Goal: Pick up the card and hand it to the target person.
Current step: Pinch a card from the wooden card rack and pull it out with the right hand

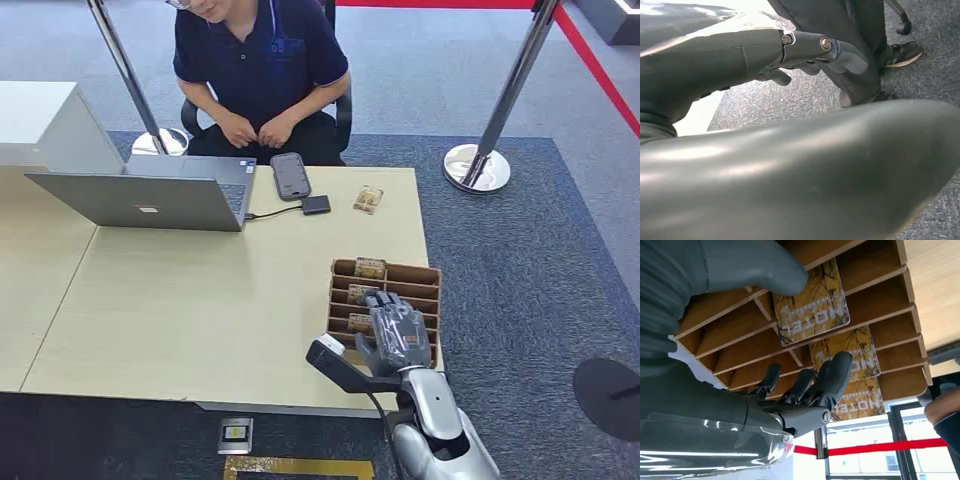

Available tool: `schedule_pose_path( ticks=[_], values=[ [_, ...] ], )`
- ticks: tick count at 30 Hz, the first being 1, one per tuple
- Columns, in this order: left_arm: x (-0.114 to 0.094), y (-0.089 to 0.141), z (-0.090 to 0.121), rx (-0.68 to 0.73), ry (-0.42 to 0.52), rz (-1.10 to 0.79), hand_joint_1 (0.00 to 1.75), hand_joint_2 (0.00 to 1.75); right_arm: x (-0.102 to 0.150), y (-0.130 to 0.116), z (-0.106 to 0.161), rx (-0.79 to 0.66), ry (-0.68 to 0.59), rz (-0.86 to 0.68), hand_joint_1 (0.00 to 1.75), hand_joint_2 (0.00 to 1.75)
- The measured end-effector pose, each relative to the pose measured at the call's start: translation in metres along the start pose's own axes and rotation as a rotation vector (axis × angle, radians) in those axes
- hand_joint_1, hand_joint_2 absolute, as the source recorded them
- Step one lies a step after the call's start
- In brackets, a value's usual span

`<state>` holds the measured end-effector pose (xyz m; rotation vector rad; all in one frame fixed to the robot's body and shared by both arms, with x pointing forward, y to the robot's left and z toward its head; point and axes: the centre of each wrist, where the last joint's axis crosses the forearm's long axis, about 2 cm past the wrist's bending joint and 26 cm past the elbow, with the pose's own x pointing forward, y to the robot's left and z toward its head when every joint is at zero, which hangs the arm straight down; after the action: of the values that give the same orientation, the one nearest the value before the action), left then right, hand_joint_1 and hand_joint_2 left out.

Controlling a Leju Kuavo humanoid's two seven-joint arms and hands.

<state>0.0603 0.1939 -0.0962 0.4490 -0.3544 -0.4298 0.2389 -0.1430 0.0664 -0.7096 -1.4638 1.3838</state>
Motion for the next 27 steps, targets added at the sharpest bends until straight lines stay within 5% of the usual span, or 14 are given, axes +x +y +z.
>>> schedule_pose_path(
  ticks=[11, 17, 27],
  values=[
    [0.0000, -0.0003, 0.0002, -0.001, -0.001, -0.002, 0.00, 0.00, 0.0001, 0.0021, 0.0020, 0.002, 0.017, 0.010, 0.68, 1.75],
    [0.0000, -0.0002, 0.0002, -0.001, -0.002, -0.004, 0.00, 0.00, 0.0002, 0.0028, 0.0031, 0.002, 0.019, 0.015, 0.91, 1.75],
    [0.0000, -0.0004, 0.0002, -0.004, -0.002, -0.004, 0.00, 0.00, 0.0008, 0.0020, 0.0026, -0.003, 0.019, 0.018, 0.94, 1.75]
  ],
)
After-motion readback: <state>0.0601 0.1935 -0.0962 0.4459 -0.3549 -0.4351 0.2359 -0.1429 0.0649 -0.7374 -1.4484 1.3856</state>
